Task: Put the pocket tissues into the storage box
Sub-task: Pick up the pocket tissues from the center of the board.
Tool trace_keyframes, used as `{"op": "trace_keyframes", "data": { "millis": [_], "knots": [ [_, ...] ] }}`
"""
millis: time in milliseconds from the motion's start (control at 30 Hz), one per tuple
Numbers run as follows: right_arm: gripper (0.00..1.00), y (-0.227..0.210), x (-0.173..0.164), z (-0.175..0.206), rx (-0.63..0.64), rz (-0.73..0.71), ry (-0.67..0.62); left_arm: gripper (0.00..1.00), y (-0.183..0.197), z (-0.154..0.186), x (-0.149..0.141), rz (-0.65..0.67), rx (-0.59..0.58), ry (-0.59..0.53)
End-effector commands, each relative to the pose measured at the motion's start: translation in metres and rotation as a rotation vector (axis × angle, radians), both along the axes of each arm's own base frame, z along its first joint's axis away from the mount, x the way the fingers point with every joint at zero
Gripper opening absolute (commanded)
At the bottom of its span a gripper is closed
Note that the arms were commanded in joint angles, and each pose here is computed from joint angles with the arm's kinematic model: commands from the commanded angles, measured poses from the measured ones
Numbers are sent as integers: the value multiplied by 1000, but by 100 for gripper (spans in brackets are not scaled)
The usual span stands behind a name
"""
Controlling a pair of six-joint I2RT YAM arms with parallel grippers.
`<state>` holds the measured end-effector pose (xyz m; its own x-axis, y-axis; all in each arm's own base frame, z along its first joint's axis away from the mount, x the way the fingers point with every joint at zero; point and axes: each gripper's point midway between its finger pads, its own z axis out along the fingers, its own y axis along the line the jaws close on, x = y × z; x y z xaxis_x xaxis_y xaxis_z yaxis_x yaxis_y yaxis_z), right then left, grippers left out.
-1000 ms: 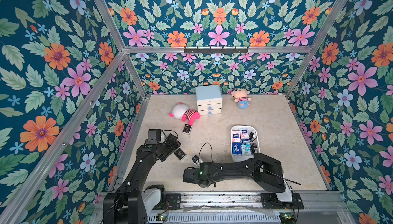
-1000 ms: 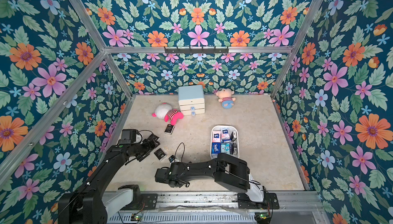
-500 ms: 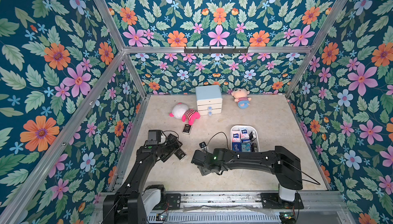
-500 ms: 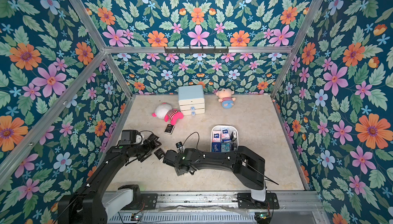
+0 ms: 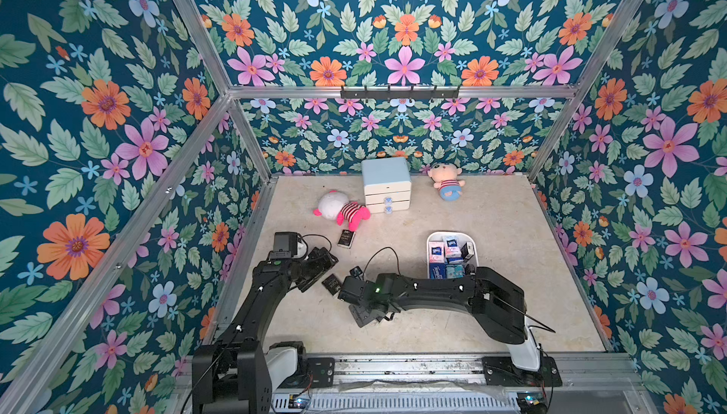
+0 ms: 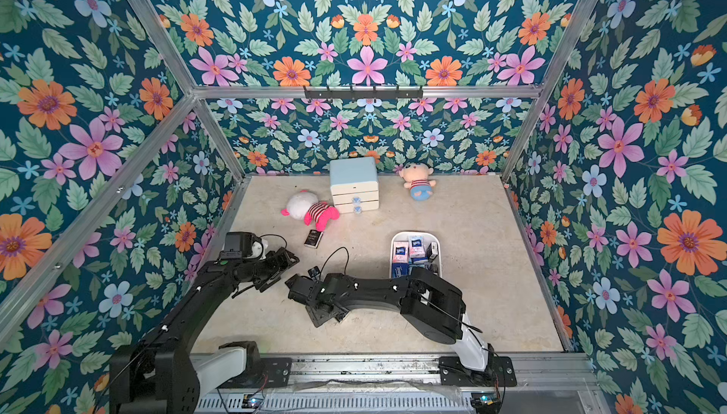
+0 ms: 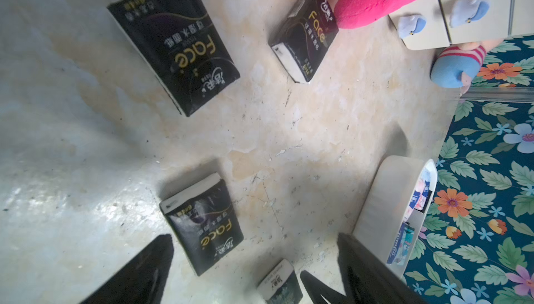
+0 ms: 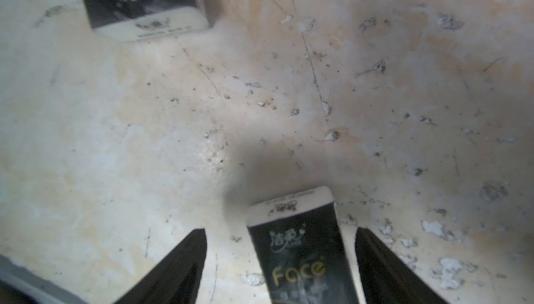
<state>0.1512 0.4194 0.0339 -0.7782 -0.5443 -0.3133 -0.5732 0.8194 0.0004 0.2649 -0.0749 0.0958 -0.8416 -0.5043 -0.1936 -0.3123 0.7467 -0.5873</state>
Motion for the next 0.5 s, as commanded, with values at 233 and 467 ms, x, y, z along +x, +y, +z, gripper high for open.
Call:
{"op": "trace_keyframes", "data": {
  "millis": [233,467],
  "knots": [
    [61,-16,-8,-22,-58,6,45,94,-5,-5,-7,-43,-13,18],
    [46,-12,-2,9,33,-83,14,94,-6,-6,-8,-54,-16,17]
  ]
}}
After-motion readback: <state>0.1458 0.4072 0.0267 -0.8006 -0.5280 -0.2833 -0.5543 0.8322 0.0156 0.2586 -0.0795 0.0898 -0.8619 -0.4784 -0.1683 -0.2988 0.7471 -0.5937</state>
